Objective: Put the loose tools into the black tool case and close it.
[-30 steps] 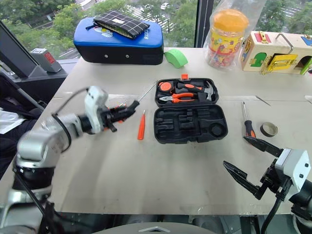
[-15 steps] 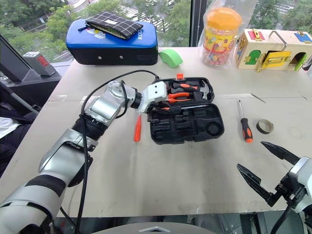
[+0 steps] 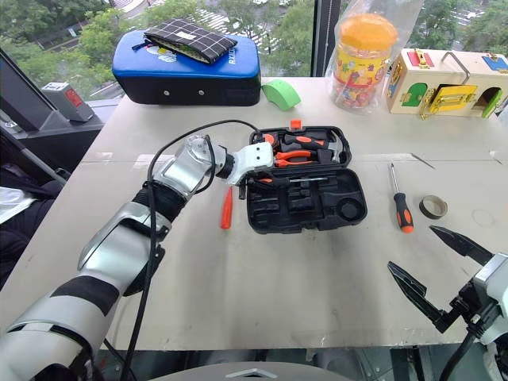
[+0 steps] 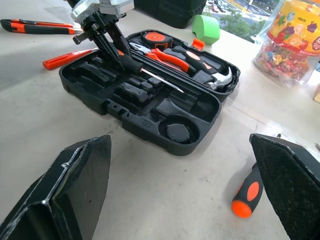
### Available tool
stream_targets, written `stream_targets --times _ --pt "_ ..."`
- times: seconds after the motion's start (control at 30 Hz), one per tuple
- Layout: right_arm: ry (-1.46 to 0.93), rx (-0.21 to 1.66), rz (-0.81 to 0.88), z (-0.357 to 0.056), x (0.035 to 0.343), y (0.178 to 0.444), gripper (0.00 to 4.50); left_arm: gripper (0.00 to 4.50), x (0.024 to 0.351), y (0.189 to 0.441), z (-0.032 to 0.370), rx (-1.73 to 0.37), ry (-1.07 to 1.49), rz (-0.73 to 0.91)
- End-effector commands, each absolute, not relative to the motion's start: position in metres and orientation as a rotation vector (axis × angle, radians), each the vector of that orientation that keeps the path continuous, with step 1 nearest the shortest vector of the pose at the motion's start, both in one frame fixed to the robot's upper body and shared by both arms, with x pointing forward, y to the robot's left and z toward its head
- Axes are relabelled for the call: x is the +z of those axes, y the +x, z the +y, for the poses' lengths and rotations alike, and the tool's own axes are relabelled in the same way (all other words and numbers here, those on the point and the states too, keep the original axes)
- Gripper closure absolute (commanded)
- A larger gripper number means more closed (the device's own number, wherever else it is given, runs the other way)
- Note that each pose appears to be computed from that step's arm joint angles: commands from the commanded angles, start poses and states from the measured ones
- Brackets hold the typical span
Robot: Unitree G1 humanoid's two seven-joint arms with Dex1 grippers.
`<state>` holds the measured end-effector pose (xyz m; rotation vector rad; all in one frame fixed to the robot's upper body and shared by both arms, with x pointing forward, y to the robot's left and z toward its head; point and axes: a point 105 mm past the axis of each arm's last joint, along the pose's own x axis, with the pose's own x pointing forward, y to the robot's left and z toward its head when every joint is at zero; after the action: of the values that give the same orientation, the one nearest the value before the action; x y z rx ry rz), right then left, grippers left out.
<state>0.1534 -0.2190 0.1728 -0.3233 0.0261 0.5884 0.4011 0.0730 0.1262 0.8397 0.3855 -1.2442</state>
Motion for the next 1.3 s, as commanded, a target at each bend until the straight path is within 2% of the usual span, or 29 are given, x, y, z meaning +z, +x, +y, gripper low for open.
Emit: stream_targets --times 0.03,0.1,0.23,0.33,0.37,0.4,0.53,0.57,0.73,0.8,0.9,1.3 --pt "-0.347 0.605 0.001 -0.214 0.178 0.155 0.00 2.30 0.136 0.410 0.077 -1.184 0.885 0.348" --pt "-0.348 0.603 -0.003 -0.213 0.178 0.155 0.00 1.48 0.152 0.410 0.073 -1.188 0.802 0.291" --pt "-0.363 0.581 -0.012 -0.214 0.179 0.157 0.00 1.48 0.180 0.399 0.072 -1.238 0.633 0.201" --pt "-0.382 0.544 -0.029 -0.216 0.178 0.164 0.00 1.48 0.192 0.395 0.073 -1.198 0.435 0.168" --pt "-0.374 0.538 -0.033 -0.216 0.177 0.165 0.00 1.97 0.191 0.392 0.071 -1.185 0.374 0.161" --pt "-0.364 0.537 -0.035 -0.215 0.176 0.166 0.00 2.20 0.189 0.389 0.069 -1.166 0.336 0.151" --pt "-0.357 0.536 -0.034 -0.214 0.174 0.169 0.00 4.13 0.175 0.391 0.063 -1.040 0.262 0.150" --pt "-0.356 0.535 -0.036 -0.215 0.175 0.170 0.00 4.44 0.170 0.393 0.061 -1.002 0.247 0.151" --pt "-0.354 0.535 -0.042 -0.215 0.175 0.173 0.00 4.44 0.122 0.402 0.062 -0.840 0.298 0.268" --pt "-0.355 0.536 -0.044 -0.215 0.175 0.174 0.00 4.44 0.095 0.394 0.063 -0.862 0.387 0.343" --pt "-0.358 0.536 -0.047 -0.215 0.175 0.176 0.00 4.44 0.076 0.386 0.064 -0.907 0.490 0.379" --pt "-0.339 0.539 -0.022 -0.207 0.167 0.178 0.00 4.44 0.080 0.393 0.061 -1.045 0.922 0.158"
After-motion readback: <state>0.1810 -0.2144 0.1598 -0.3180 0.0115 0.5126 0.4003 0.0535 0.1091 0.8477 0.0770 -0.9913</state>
